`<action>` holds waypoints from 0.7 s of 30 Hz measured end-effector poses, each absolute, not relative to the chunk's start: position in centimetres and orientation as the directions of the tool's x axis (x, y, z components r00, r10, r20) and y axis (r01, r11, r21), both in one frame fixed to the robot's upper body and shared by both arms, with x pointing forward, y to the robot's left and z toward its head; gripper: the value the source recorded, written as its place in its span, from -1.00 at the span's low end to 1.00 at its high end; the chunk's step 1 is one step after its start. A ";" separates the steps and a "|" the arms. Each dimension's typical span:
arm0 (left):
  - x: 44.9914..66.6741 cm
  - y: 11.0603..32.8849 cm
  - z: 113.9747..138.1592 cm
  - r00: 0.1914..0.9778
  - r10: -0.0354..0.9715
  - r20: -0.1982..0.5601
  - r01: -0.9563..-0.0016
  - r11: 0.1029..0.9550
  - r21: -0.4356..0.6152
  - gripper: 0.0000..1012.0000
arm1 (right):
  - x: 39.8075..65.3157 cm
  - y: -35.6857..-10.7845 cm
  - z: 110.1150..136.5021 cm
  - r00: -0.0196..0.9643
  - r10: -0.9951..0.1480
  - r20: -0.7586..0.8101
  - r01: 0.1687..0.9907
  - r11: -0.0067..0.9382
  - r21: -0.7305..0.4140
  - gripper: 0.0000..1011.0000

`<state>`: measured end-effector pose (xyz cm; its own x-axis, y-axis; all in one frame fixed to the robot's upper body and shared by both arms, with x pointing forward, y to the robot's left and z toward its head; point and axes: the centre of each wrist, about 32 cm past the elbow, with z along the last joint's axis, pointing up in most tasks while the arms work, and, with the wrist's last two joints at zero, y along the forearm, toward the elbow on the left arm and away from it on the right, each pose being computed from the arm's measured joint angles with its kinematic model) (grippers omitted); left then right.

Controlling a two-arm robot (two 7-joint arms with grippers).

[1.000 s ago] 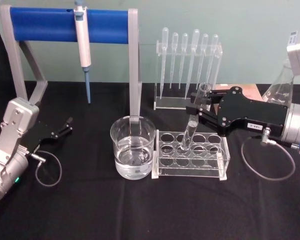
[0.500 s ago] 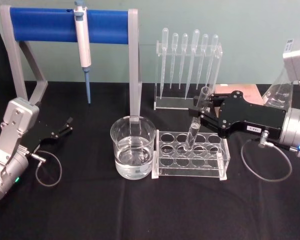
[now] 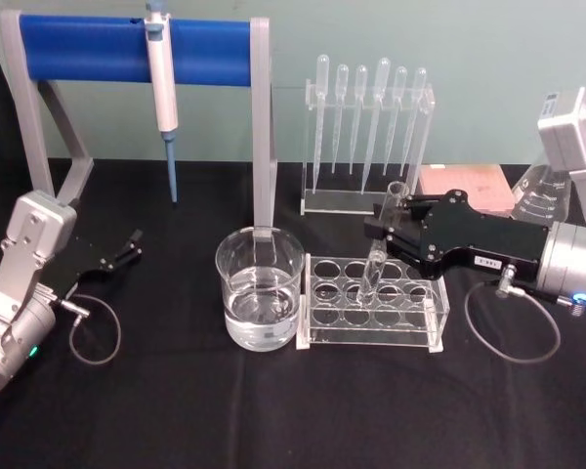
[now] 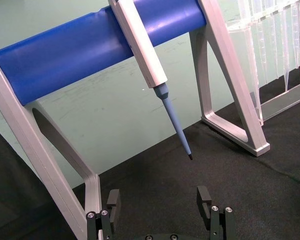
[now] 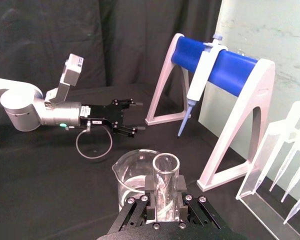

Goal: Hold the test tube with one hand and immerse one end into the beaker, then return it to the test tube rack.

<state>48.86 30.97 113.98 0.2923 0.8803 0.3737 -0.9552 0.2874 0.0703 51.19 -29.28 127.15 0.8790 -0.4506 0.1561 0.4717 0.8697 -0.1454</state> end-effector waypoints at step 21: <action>48.9 31.0 114.0 0.292 0.880 0.374 -0.955 0.287 0.070 0.98 | 51.9 -29.1 125.7 0.877 -0.456 0.152 0.477 0.864 -0.159 -0.54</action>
<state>48.86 30.97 113.98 0.2923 0.8803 0.3737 -0.9552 0.2873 0.0702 51.87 -29.07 125.75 0.8767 -0.4565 0.1516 0.4775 0.8642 -0.1589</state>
